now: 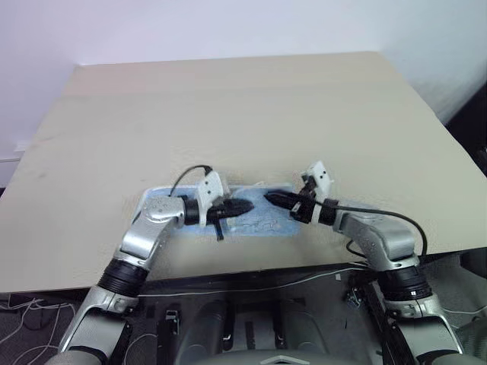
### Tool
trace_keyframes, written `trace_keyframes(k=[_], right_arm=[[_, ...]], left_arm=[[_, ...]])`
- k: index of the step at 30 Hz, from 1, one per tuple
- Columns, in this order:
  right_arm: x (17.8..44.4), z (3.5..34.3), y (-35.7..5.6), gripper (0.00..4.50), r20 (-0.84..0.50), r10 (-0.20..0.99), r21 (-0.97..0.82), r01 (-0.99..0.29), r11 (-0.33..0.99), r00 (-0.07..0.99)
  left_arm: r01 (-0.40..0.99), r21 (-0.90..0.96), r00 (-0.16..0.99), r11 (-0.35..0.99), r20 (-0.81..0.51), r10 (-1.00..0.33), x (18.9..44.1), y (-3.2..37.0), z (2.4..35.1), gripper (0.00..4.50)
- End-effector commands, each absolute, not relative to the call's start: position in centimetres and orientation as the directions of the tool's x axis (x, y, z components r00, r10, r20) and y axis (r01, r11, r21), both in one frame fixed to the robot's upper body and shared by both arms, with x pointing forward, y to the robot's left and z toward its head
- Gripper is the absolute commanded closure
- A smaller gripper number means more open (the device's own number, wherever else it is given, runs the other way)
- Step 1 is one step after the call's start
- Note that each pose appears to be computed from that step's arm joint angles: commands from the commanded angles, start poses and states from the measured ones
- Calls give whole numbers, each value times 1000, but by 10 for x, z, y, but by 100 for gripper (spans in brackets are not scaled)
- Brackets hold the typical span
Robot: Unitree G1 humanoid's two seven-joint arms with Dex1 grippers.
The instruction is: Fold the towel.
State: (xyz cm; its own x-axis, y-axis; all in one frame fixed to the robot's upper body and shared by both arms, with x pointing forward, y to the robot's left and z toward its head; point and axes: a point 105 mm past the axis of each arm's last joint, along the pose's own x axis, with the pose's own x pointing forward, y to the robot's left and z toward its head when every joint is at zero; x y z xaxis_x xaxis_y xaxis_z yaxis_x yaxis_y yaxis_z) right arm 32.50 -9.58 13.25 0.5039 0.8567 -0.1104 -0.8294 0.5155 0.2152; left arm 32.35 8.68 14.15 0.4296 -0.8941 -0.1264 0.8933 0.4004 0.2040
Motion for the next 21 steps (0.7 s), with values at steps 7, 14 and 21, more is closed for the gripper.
trace_keyframes(k=[7, 14, 21], right_arm=[[310, 156, -86, 59, -127, 928, 104, -926, 362, 349], [308, 165, -74, 2, -143, 955, 44, -962, 269, 260], [320, 155, -65, 2, -212, 944, -82, -967, 242, 254]], left_arm=[[828, 171, 549, 534, -55, -834, 305, 164, 208, 54], [702, -24, 710, 712, -53, -702, 276, 219, 210, 0], [450, -253, 831, 856, -231, -505, 232, 262, 173, 0]])
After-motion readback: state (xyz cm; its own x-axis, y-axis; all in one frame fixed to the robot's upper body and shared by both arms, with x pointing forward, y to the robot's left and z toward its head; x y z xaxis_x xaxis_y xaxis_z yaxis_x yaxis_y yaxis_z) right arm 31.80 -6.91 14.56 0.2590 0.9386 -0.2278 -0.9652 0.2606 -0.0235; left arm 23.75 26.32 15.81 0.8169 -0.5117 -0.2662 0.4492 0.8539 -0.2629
